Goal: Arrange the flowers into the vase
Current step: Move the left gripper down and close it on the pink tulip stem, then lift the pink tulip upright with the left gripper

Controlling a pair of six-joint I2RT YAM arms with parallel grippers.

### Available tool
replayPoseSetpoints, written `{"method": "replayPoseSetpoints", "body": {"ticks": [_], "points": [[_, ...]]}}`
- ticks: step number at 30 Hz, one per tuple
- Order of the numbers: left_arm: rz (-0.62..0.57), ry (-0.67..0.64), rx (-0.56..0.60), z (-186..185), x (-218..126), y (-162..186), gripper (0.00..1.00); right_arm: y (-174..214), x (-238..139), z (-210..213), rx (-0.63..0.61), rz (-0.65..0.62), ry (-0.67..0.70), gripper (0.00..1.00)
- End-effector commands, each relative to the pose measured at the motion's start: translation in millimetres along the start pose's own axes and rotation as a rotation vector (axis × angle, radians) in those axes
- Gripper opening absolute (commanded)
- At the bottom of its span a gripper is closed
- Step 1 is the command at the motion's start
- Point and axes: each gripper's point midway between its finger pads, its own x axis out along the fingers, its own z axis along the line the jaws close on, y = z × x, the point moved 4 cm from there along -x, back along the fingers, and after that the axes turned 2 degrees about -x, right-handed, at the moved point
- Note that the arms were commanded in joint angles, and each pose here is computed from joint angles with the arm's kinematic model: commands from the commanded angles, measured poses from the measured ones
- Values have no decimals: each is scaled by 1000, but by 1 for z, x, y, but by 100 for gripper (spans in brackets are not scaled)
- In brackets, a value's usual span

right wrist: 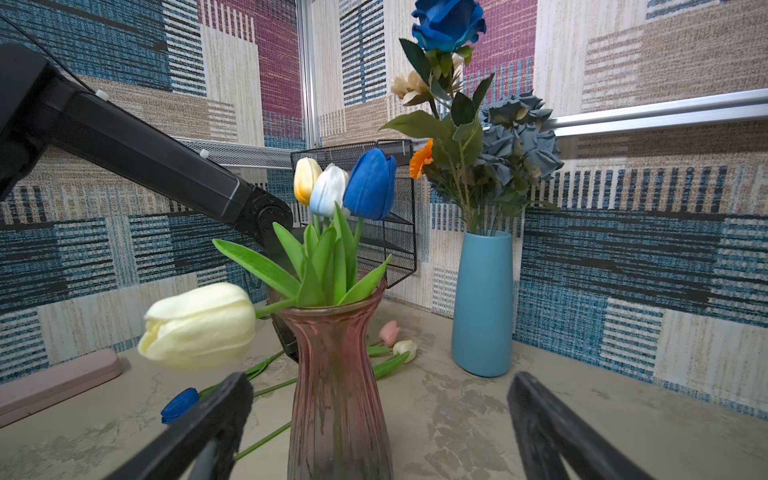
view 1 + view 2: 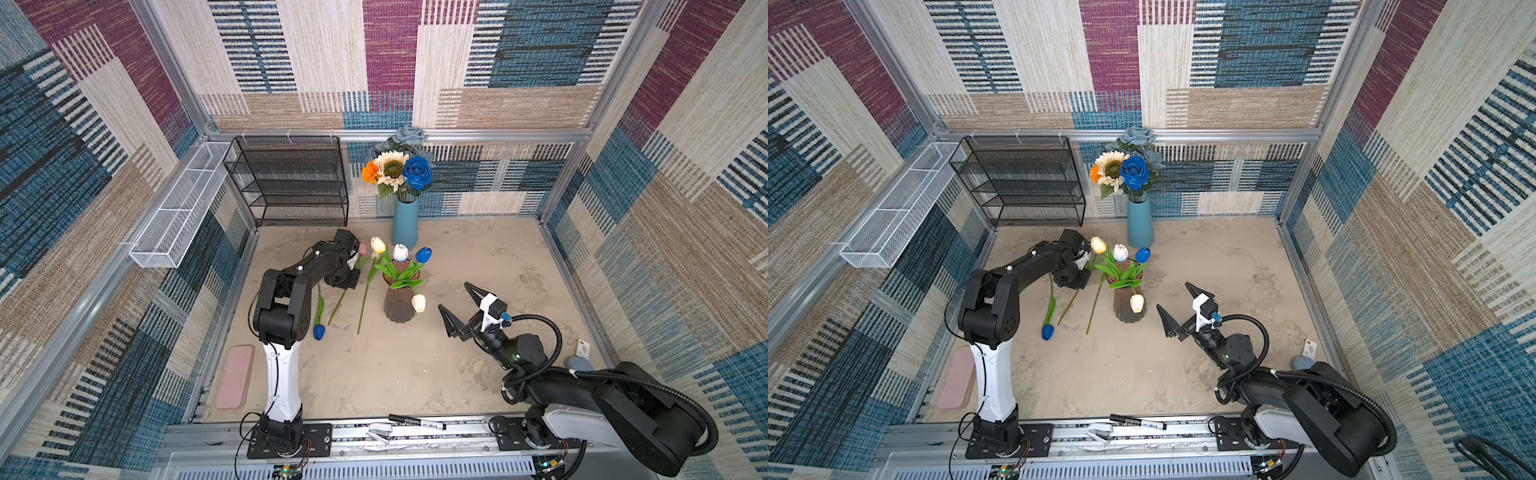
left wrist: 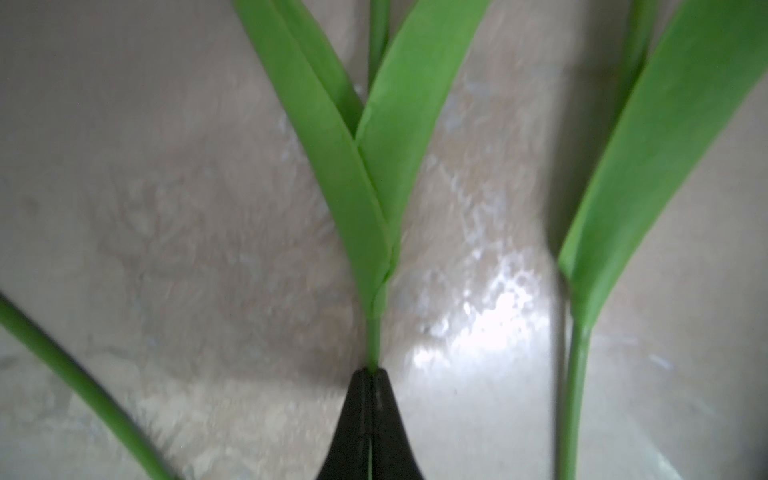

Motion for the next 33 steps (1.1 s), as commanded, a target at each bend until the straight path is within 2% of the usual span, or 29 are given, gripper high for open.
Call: {"method": "replayPoseSetpoints", "body": {"ticks": [1, 8, 15, 19, 22, 27, 33], "points": [[-112, 26, -75, 0, -23, -11, 0, -7, 0, -1, -4, -34, 11, 100], [-313, -4, -176, 10, -82, -7, 0, -7, -1, -2, -3, -34, 17, 100], [-656, -46, -315, 25, -161, 6, 0, -9, -1, -2, -2, -40, 14, 100], [-826, -34, -353, 28, -201, 19, 0, -11, -2, -1, 0, -47, 6, 100], [-929, 17, -324, 22, -231, 28, 0, -10, -2, 0, 3, -44, 4, 100], [-1154, 145, -210, 0, -289, 42, 0, -8, -1, 0, 8, -41, -2, 100], [-1422, 375, 30, -44, -352, 58, 0, -9, -1, 0, 5, -42, -2, 100]]}}
